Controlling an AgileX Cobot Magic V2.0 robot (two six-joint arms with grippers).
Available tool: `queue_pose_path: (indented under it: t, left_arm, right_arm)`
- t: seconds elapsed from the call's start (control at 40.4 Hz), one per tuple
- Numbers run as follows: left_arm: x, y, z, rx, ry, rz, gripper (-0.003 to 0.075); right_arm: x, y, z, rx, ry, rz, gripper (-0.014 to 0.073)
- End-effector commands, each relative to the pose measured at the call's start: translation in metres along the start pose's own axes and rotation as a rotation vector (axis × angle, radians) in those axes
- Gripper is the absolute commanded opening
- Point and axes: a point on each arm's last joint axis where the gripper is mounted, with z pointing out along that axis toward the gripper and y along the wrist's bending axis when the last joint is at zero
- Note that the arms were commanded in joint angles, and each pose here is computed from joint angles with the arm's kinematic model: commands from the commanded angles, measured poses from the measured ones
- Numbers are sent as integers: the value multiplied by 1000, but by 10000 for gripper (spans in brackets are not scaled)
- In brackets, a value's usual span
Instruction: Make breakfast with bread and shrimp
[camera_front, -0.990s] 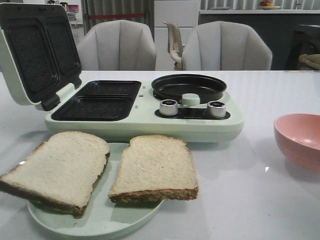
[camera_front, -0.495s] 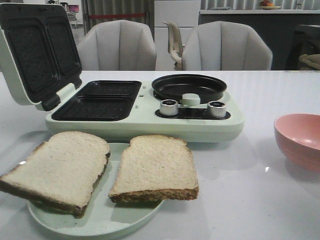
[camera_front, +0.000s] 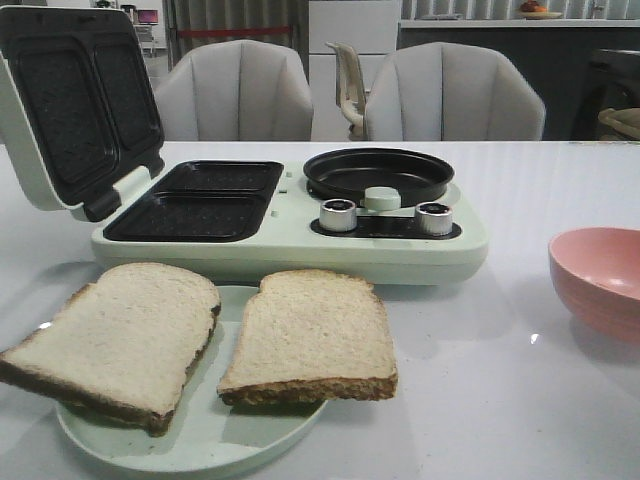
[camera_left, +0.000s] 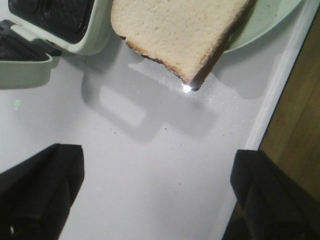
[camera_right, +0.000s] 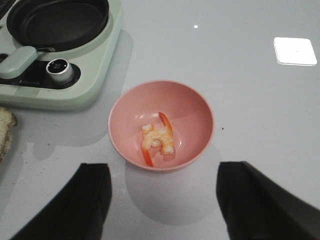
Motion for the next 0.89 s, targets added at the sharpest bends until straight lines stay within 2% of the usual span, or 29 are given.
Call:
queue_pose_path:
  t: [0.0, 0.247, 0.643, 0.866]
  left_arm:
    - [-18, 5, 6, -63, -44, 85, 634]
    - [-40, -12, 35, -63, 23, 282, 634]
    - [-52, -23, 71, -96, 109, 389, 634]
    - [-55, -23, 83, -160, 124, 438, 634]
  right_arm:
    - [-15, 0, -3, 6, -98, -13, 555]
    - [-15, 0, -3, 6, -98, -13, 555]
    - [-15, 0, -3, 6, -98, -13, 555]
    - [-15, 0, -3, 6, -98, -12, 555]
